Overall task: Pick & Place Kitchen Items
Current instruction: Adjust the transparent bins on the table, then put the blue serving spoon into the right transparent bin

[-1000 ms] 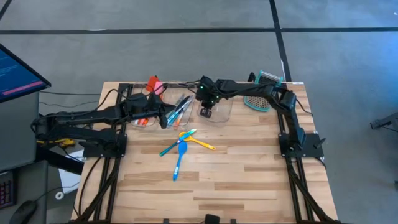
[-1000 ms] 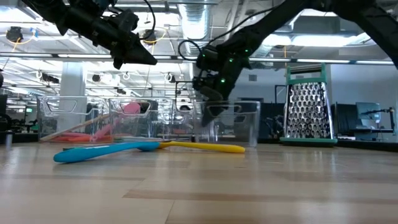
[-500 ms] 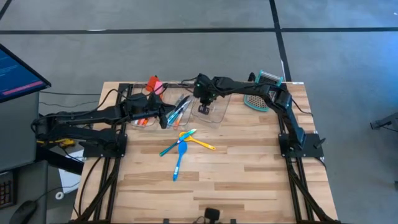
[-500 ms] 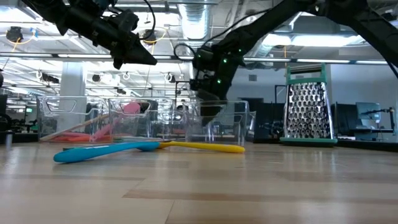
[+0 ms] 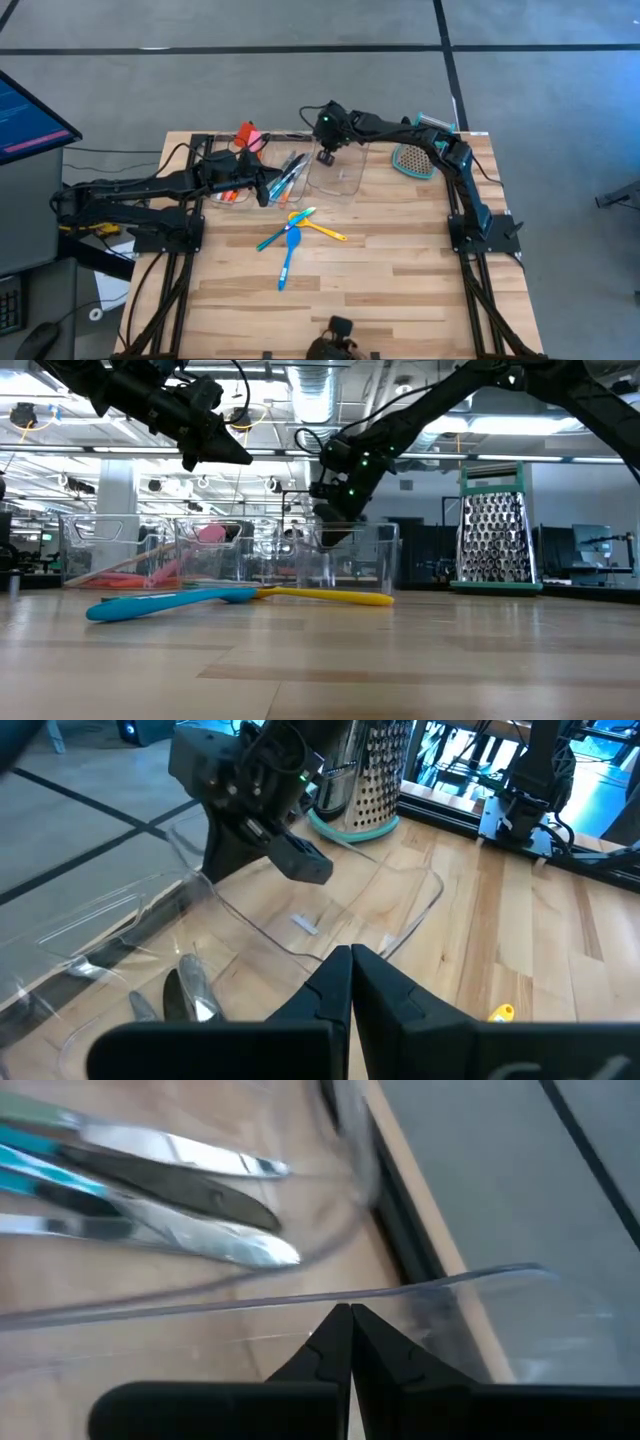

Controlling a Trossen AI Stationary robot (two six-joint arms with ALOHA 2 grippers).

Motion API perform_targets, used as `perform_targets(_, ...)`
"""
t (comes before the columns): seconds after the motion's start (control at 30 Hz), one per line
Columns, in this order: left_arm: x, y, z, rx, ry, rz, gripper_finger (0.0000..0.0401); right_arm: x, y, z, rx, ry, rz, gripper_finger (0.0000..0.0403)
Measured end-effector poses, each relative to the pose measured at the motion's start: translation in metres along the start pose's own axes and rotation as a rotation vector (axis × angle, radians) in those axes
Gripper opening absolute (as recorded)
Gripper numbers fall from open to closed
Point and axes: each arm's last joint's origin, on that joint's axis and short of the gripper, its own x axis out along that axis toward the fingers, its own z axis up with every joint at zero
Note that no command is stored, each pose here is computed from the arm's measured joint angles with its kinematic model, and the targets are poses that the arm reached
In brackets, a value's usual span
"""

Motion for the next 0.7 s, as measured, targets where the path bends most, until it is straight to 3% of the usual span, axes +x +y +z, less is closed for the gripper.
perform_targets(0.27,0.000,0.000,0.000,0.000,0.000,0.000,0.0001,0.000,0.004,0.002,-0.011,-0.019,0.056,0.0000)
perform_targets(0.4,0.000,0.000,0.000,0.000,0.000,0.000,0.0001,-0.005,0.008,-0.004,-0.006,0.081,-0.061,0.0000)
perform_targets(0.5,0.000,0.000,0.000,0.000,0.000,0.000,0.0001,-0.024,0.012,-0.001,-0.042,0.116,-0.115,0.0000)
perform_targets(0.7,0.000,0.000,-0.001,0.002,0.015,0.001,0.0001,-0.083,0.031,0.016,-0.089,0.045,-0.094,0.0000)
